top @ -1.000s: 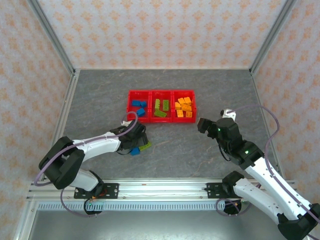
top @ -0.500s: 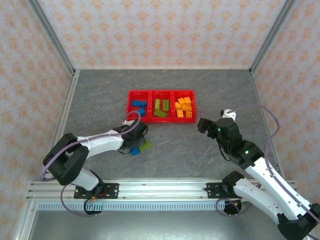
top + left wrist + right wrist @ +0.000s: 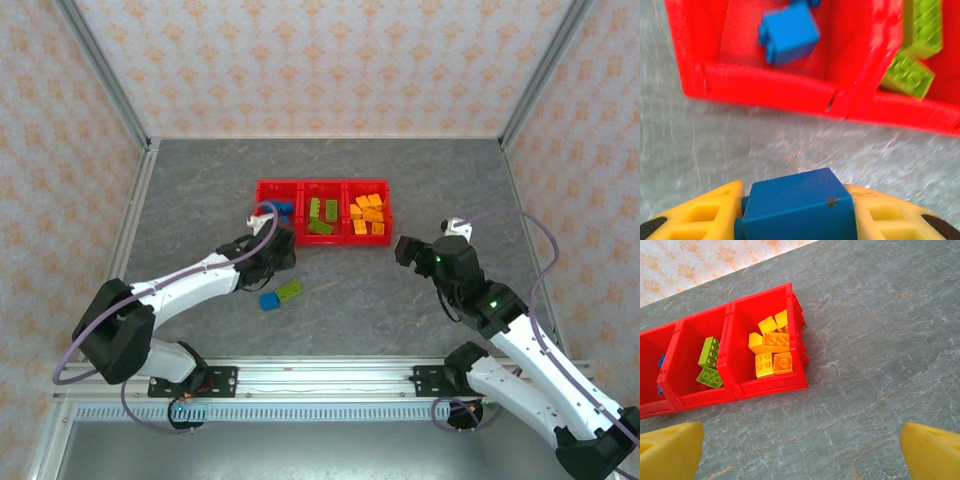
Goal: Sort the legos into containers by color
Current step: Pick up the lego from the middle-left of the table, then place the lego in the container.
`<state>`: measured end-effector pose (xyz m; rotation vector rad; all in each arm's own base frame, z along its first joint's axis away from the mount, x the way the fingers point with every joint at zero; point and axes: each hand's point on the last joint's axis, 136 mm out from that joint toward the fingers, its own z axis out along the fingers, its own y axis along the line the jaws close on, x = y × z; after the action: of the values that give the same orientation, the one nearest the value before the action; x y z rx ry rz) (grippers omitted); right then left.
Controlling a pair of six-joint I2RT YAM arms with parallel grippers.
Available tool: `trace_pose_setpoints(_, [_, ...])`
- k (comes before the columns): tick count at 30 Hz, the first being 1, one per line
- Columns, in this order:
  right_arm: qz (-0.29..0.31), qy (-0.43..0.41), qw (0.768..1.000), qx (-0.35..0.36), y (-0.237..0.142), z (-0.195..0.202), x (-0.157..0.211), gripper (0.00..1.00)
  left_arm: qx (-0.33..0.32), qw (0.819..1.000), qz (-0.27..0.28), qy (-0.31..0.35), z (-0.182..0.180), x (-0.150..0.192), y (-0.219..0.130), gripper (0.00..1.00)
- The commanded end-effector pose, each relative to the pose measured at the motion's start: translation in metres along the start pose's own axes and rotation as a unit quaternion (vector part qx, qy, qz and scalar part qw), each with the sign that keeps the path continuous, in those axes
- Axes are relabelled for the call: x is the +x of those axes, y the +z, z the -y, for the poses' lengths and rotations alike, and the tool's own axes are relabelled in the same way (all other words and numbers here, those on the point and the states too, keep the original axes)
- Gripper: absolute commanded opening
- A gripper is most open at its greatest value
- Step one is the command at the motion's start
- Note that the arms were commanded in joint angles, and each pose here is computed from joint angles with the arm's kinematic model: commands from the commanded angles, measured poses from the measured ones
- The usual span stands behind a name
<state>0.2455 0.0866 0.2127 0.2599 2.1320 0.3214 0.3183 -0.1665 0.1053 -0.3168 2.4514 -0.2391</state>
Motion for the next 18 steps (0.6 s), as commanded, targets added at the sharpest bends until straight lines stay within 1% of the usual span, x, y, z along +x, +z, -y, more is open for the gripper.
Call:
trace_pose_setpoints(1, [0.008,-0.002,1.000,0.002,-0.001,0.001,-0.003,1.00,-0.040,0.999,0.029,0.023,-0.011,-0.034,-0.005,0.36])
trace_pose_setpoints(4, [0.010,0.000,1.000,0.003,-0.002,0.002,-0.004,1.00,-0.038,0.998,0.039,0.017,-0.007,-0.061,-0.001,0.36])
trace_pose_setpoints(5, [0.011,0.001,1.000,0.002,-0.003,0.002,-0.004,1.00,-0.038,0.998,0.041,0.029,-0.006,-0.069,0.002,0.36])
trace_pose_setpoints(7, [0.013,0.001,1.000,0.002,-0.004,0.002,-0.005,1.00,-0.031,0.998,0.044,0.028,-0.001,-0.084,0.009,0.36])
trace_pose_setpoints(15, [0.014,0.001,1.000,0.003,-0.004,0.003,-0.005,1.00,-0.041,0.998,0.033,0.028,0.006,-0.108,0.053,0.38])
trace_pose_setpoints(18, [0.013,0.001,1.000,0.002,-0.004,0.002,-0.005,1.00,-0.045,0.998,0.033,0.023,0.006,-0.115,0.063,0.43])
